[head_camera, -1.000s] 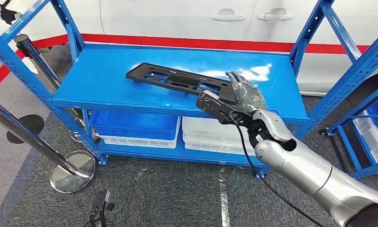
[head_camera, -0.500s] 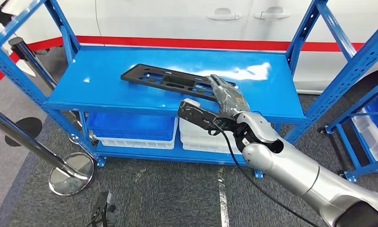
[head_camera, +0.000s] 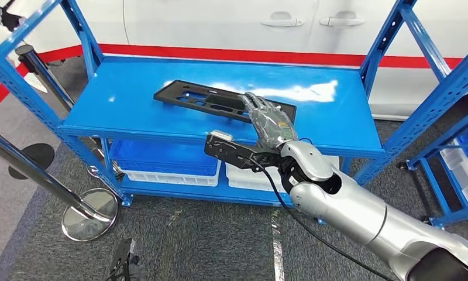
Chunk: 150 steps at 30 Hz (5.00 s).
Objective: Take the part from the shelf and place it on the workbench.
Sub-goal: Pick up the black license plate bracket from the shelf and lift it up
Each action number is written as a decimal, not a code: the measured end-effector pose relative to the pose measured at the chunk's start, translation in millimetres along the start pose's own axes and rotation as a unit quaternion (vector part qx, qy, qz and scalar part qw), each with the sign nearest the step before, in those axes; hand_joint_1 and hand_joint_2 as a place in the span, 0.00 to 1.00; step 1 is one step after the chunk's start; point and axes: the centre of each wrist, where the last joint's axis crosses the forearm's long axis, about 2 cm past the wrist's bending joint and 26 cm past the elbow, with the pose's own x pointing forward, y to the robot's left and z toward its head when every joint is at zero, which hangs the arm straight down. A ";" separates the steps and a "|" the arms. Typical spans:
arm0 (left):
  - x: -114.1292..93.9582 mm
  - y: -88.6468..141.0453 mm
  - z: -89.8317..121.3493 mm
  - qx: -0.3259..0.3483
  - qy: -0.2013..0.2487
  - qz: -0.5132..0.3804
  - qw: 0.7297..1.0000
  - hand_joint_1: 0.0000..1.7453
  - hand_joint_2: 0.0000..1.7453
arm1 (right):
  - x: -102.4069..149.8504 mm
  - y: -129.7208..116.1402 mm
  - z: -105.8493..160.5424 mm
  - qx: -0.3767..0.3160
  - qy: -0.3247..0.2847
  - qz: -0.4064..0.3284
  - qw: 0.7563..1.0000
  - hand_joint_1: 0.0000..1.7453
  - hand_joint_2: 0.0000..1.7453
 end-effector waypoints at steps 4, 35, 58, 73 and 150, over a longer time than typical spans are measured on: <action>0.7 -0.5 -0.1 0.000 0.003 -0.002 1.000 0.00 0.00 | 6.7 0.1 -1.4 -0.001 -0.006 0.040 0.999 0.00 1.00; 0.7 -4.6 1.3 -0.016 0.010 -0.008 1.000 0.00 0.00 | 35.5 11.6 -24.9 0.082 -0.008 0.172 0.982 0.00 1.00; -8.3 -2.1 4.2 -0.009 0.026 -0.010 1.000 0.00 0.00 | 42.0 34.5 -23.6 0.120 -0.012 0.175 0.977 0.00 1.00; -10.1 -2.9 5.2 -0.010 0.025 -0.008 1.000 0.00 0.00 | 44.5 48.0 -21.5 0.171 -0.010 0.191 0.967 0.00 1.00; 11.8 -41.8 11.9 -0.074 -0.004 -0.042 0.996 0.00 0.00 | -29.0 105.2 -19.2 0.279 0.196 0.151 0.928 1.00 1.00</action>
